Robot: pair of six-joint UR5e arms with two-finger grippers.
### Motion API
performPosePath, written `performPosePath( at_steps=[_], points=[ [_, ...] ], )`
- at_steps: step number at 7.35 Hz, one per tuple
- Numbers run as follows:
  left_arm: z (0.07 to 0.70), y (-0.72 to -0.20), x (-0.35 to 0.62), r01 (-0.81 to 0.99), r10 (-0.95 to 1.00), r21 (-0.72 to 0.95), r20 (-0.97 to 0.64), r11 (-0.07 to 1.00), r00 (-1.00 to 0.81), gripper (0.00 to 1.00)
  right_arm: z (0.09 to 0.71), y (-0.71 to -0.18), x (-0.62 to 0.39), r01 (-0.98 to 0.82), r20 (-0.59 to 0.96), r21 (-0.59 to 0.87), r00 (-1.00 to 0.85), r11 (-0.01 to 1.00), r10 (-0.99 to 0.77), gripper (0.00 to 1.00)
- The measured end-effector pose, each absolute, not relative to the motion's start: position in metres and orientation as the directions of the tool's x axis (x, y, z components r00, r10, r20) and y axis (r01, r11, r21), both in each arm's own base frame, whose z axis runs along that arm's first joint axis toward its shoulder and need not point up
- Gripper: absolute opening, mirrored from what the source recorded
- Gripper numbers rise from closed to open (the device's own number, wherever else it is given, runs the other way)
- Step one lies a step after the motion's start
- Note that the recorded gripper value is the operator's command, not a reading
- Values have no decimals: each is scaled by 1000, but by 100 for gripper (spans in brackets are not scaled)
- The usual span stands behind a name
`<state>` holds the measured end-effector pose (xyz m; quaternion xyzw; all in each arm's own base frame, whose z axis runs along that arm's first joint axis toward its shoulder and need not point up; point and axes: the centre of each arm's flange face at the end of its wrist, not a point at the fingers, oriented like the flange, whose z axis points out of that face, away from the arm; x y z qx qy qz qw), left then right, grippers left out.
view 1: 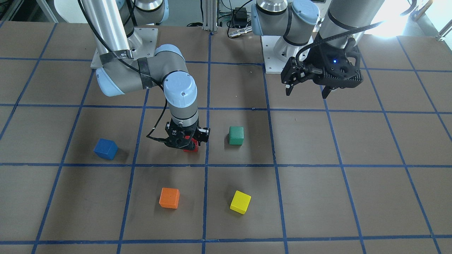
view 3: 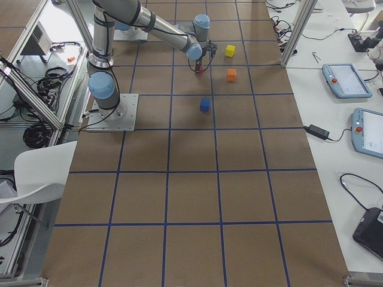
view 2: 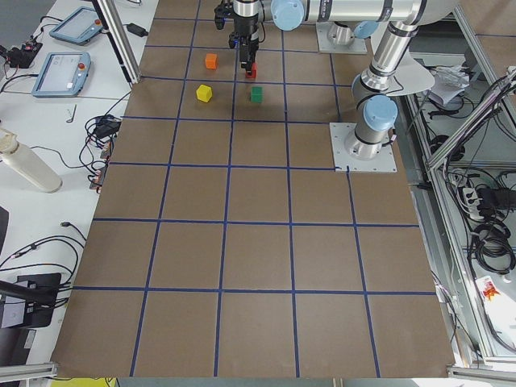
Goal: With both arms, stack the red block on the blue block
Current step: 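Carry the red cube with the right gripper over the blue cube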
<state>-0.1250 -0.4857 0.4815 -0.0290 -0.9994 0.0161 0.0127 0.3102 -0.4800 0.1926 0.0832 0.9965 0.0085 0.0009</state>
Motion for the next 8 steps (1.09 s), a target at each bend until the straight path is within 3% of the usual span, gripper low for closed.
performPosePath(
  at_steps=[4, 8],
  points=[
    [482, -487, -124, 57, 58, -35, 26, 998, -998, 100, 235, -486, 283, 85, 33, -31, -996, 996, 86, 16],
    [482, -487, -124, 57, 58, -35, 26, 998, -998, 100, 303, -508, 143, 163, 46, -23, -985, 986, 164, 16]
  ],
)
